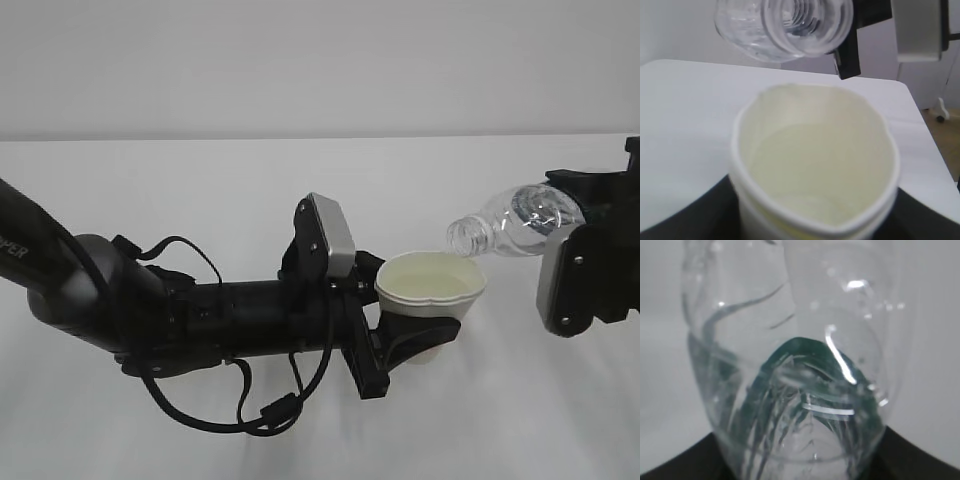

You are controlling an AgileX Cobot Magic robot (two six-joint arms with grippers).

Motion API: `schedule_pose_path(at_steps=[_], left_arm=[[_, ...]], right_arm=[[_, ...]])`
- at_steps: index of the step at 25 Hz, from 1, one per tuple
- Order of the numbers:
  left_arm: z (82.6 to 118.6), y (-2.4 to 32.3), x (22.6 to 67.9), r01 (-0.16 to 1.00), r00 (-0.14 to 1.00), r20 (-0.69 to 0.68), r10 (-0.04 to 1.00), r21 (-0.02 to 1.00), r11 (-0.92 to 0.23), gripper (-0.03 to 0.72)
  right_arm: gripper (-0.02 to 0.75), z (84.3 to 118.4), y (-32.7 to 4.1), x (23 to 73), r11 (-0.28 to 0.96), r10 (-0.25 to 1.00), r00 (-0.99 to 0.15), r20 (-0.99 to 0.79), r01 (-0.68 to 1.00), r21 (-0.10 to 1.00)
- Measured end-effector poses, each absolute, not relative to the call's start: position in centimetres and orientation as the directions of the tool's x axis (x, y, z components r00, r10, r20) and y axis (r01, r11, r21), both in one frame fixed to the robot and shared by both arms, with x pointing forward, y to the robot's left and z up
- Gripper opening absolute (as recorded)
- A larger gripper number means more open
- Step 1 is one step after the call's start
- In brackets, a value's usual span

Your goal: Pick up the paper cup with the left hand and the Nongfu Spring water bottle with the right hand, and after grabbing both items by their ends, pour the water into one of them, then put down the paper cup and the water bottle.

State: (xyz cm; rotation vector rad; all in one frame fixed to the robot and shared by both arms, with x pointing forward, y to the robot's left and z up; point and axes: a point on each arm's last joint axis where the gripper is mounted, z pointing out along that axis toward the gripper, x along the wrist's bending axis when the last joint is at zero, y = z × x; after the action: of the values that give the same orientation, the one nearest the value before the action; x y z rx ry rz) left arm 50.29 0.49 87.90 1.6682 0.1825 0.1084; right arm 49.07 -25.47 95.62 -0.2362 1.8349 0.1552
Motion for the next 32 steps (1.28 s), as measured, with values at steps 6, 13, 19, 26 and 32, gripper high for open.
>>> schedule_pose_path(at_steps=[6,13,19,26,32], left_arm=[[87.9,0.5,50.3,0.057,0.982,-0.038,0.187,0.994,-0.096,0.428],[87.9,0.5,50.3,0.057,0.982,-0.038,0.187,0.994,-0.096,0.428],[87.9,0.5,50.3,0.057,0.982,-0.038,0.187,0.994,-0.096,0.428],[87.9,0.5,50.3,0.057,0.982,-0.038,0.187,0.994,-0.096,0.428],[87.9,0.5,50.3,0.057,0.982,-0.038,0.188,0.994,-0.098,0.428]], right_arm=[[0.374,95.5,-25.4,48.8,0.971,0.013,-0.271,-0.963,-0.227,0.077],[0.374,96.0,-25.3,48.8,0.951,0.183,-0.252,-0.95,-0.199,0.236],[0.374,96.4,-25.4,48.9,0.914,0.324,-0.234,-0.917,-0.172,0.367],[0.373,96.6,-25.7,48.7,0.846,0.489,-0.212,-0.846,-0.122,0.519],[0.373,96.9,-26.1,48.8,0.764,0.624,-0.164,-0.764,-0.078,0.64]])
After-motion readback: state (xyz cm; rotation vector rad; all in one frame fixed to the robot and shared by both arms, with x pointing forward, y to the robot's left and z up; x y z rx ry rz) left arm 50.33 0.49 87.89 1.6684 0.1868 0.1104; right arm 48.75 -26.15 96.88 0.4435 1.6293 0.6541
